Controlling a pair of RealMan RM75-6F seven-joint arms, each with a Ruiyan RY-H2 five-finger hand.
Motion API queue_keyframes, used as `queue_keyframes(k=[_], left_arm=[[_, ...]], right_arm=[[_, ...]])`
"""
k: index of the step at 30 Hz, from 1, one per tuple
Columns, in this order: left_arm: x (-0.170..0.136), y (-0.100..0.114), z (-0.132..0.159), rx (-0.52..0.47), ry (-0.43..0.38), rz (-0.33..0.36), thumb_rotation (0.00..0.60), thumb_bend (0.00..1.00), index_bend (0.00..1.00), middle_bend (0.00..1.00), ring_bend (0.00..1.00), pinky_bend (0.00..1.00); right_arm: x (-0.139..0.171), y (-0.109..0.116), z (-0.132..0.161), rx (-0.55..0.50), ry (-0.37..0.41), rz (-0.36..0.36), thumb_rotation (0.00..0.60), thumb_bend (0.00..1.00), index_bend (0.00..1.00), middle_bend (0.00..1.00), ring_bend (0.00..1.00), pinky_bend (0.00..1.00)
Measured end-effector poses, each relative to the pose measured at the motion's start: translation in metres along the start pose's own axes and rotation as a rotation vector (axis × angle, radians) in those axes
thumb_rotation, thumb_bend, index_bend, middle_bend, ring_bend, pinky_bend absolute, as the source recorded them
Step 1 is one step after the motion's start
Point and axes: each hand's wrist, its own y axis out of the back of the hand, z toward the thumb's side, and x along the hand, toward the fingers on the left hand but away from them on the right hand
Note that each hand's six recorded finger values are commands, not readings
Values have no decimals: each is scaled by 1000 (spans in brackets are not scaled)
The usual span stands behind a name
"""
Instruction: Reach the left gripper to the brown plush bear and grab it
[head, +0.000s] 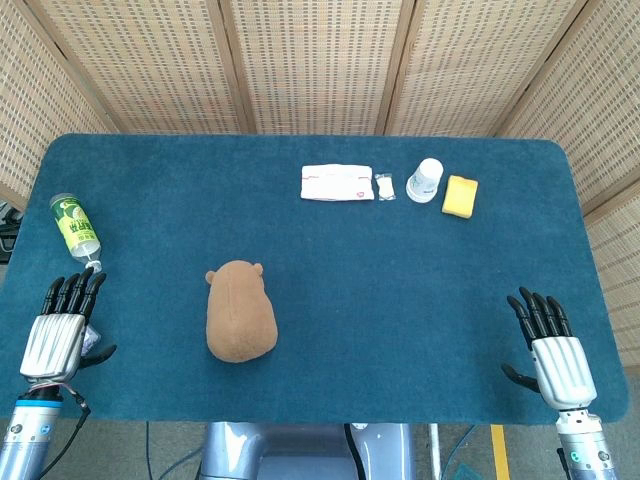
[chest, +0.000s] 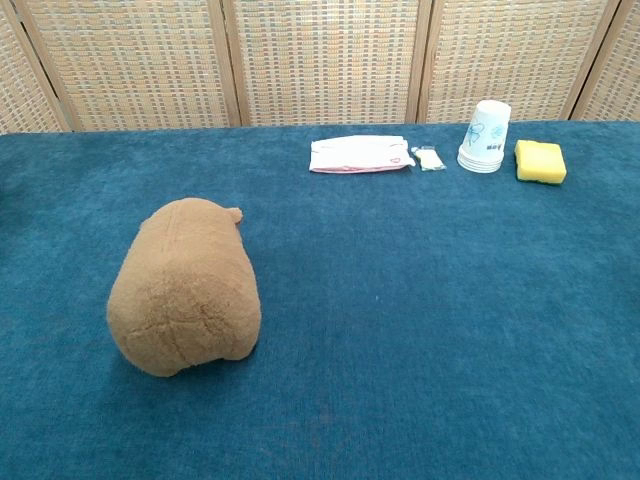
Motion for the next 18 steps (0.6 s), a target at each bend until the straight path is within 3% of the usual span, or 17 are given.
queue_keyframes(k=[18], left_arm=[[3,-4,-2,-3,8,-14,600,128,0,0,0,0]], right_arm=[[-1,-1,0,-5,-3,1,600,128,0,0,0,0]])
